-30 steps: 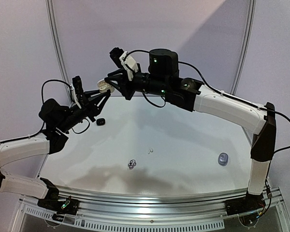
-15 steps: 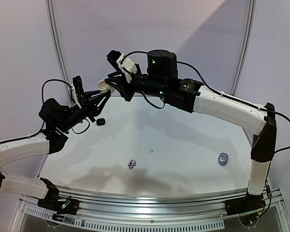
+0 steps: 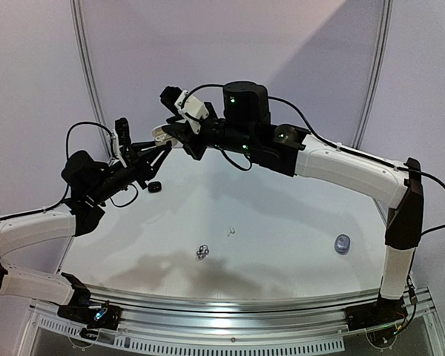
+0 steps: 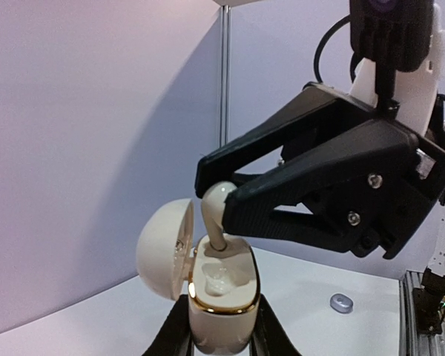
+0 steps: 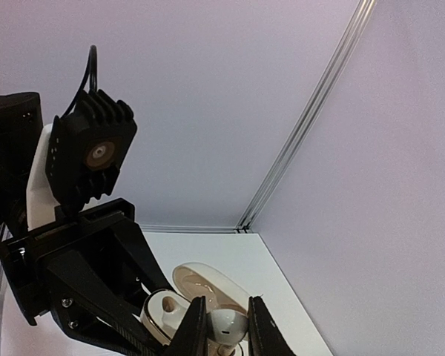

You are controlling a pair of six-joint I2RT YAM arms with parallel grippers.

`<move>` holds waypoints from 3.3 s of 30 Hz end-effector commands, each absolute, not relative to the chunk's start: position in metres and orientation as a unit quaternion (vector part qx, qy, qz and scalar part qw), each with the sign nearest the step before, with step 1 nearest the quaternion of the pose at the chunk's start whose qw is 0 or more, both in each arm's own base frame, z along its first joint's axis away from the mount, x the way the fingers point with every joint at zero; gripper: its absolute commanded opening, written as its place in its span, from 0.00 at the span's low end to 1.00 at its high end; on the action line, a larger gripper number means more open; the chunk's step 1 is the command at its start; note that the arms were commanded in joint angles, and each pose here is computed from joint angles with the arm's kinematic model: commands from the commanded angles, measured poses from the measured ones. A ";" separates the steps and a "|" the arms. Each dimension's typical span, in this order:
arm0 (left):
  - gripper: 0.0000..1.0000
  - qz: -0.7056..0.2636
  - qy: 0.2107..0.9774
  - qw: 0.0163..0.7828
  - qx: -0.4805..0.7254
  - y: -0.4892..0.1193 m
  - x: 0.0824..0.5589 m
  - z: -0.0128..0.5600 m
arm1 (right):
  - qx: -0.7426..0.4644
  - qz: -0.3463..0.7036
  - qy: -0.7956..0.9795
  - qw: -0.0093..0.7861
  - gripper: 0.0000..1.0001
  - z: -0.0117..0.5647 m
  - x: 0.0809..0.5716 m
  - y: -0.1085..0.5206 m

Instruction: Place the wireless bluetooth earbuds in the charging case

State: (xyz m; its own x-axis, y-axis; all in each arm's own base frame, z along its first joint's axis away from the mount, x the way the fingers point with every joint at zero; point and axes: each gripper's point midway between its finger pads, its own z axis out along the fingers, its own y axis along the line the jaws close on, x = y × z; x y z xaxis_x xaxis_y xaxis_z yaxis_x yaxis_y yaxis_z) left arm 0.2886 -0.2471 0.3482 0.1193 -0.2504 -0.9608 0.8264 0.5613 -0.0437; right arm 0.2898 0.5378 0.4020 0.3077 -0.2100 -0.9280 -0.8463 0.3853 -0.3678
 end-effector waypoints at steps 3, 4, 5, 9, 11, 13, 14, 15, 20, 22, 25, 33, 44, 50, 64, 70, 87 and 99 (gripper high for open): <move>0.00 -0.362 0.471 0.760 0.263 -0.236 0.278 0.396 | -0.525 0.236 0.564 0.592 0.00 0.358 0.284 0.542; 0.00 -0.363 0.467 0.762 0.264 -0.236 0.277 0.398 | -0.525 0.236 0.564 0.592 0.00 0.358 0.285 0.542; 0.00 -0.364 0.464 0.762 0.267 -0.236 0.275 0.398 | -0.525 0.236 0.563 0.593 0.00 0.358 0.284 0.542; 0.00 -0.359 0.463 0.762 0.275 -0.237 0.274 0.396 | -0.523 0.220 0.567 0.597 0.00 0.359 0.288 0.537; 0.00 -0.354 0.462 0.764 0.278 -0.237 0.274 0.396 | -0.525 0.187 0.571 0.603 0.00 0.357 0.294 0.532; 0.00 -0.351 0.462 0.765 0.279 -0.237 0.274 0.396 | -0.527 0.162 0.570 0.609 0.00 0.358 0.298 0.528; 0.00 -0.351 0.462 0.765 0.279 -0.237 0.274 0.396 | -0.526 0.153 0.569 0.614 0.00 0.361 0.298 0.527; 0.00 -0.350 0.463 0.765 0.279 -0.237 0.275 0.396 | -0.526 0.144 0.566 0.619 0.00 0.363 0.298 0.528; 0.00 -0.349 0.463 0.766 0.278 -0.237 0.276 0.396 | -0.533 0.142 0.560 0.618 0.00 0.359 0.293 0.539; 0.00 -0.348 0.462 0.768 0.277 -0.236 0.275 0.397 | -0.519 0.145 0.569 0.621 0.00 0.357 0.297 0.540; 0.00 -0.351 0.461 0.767 0.276 -0.235 0.274 0.397 | -0.507 0.164 0.569 0.626 0.00 0.357 0.295 0.543; 0.00 -0.366 0.457 0.766 0.265 -0.234 0.272 0.402 | -0.478 0.212 0.582 0.623 0.00 0.351 0.293 0.550; 0.00 -0.364 0.459 0.768 0.257 -0.232 0.274 0.403 | -0.488 0.198 0.602 0.600 0.08 0.327 0.294 0.547; 0.00 -0.362 0.461 0.768 0.259 -0.232 0.274 0.402 | -0.478 0.197 0.598 0.612 0.13 0.337 0.297 0.545; 0.00 -0.362 0.462 0.766 0.261 -0.232 0.274 0.400 | -0.467 0.196 0.593 0.625 0.20 0.351 0.298 0.544; 0.00 -0.370 0.467 0.756 0.269 -0.236 0.273 0.397 | -0.462 0.198 0.588 0.634 0.20 0.364 0.299 0.544; 0.00 -0.378 0.504 0.737 0.245 -0.234 0.286 0.388 | -0.440 0.241 0.570 0.650 0.37 0.404 0.289 0.541; 0.00 -0.363 0.553 0.721 0.208 -0.223 0.302 0.371 | -0.242 0.407 0.579 0.664 0.58 0.523 0.300 0.448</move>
State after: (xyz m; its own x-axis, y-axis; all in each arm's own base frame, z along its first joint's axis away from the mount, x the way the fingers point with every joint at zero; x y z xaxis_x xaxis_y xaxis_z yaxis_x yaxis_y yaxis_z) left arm 0.2961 -0.2313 0.3644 0.1291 -0.2871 -0.9492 0.7817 0.6185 -0.0808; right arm 0.2786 0.5045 0.4775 0.1677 0.0433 -0.9849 -0.8517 0.5095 -0.1226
